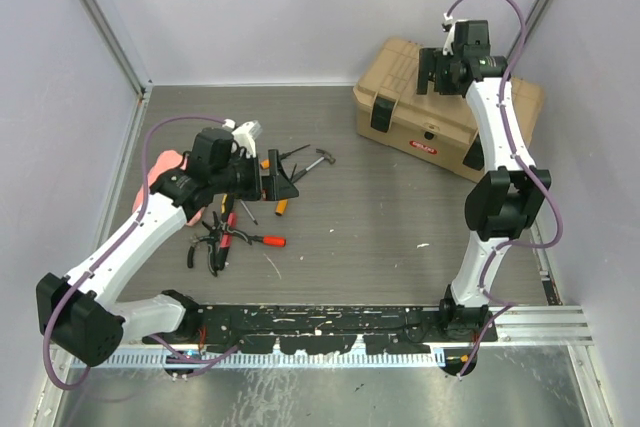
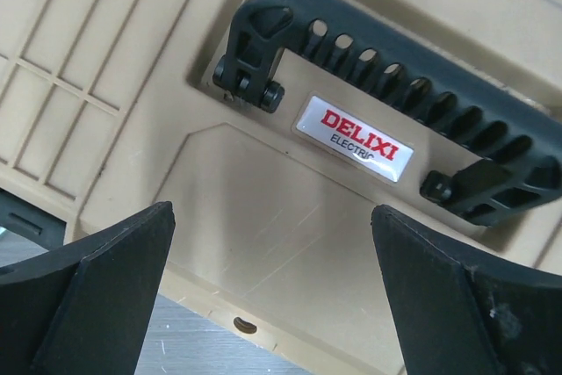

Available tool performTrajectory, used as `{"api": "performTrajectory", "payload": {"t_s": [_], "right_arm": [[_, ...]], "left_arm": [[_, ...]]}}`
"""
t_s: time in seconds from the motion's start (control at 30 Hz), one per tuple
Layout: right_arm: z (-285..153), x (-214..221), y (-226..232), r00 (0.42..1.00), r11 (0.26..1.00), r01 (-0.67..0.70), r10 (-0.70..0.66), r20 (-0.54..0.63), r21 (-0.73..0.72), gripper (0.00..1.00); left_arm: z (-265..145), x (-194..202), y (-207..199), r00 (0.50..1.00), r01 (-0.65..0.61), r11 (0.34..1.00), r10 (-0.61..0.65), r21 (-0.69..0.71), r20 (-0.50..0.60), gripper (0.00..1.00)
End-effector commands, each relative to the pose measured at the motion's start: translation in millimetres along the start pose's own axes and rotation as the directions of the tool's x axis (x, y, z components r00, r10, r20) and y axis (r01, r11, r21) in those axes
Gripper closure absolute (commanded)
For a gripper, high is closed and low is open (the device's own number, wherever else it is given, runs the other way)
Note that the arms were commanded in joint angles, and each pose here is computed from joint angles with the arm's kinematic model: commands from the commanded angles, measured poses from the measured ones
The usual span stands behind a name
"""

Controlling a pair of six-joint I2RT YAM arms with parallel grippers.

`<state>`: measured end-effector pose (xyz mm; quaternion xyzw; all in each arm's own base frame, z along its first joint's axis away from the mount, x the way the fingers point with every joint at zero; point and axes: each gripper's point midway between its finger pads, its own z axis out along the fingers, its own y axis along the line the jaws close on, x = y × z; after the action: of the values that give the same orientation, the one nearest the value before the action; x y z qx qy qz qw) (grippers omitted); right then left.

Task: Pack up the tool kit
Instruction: Move the toolbox to the center of the board.

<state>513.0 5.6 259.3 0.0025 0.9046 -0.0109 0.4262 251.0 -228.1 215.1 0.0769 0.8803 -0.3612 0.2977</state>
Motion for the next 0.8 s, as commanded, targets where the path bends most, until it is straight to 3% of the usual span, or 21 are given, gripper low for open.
{"api": "performTrajectory", "payload": {"t_s": [0.0, 0.43, 0.77], "right_arm": [[-6, -16, 7, 0.998, 0.997, 0.046, -0.043, 0.046, -0.057, 0.0], [17, -1, 27, 0.997, 0.982, 0.08, -0.079, 0.016, -0.172, 0.0], [42, 22, 13, 0.995, 0.993, 0.08, -0.086, -0.059, -0.09, 0.0]], "left_arm": [[-7, -8, -8, 0.998, -0.051, 0.998, 0.049, 0.022, 0.047, 0.02], [-10, -6, -7, 0.997, -0.055, 0.998, 0.054, 0.019, 0.056, 0.02], [-12, -5, -9, 0.997, -0.056, 0.998, 0.054, 0.03, 0.062, 0.02]]}}
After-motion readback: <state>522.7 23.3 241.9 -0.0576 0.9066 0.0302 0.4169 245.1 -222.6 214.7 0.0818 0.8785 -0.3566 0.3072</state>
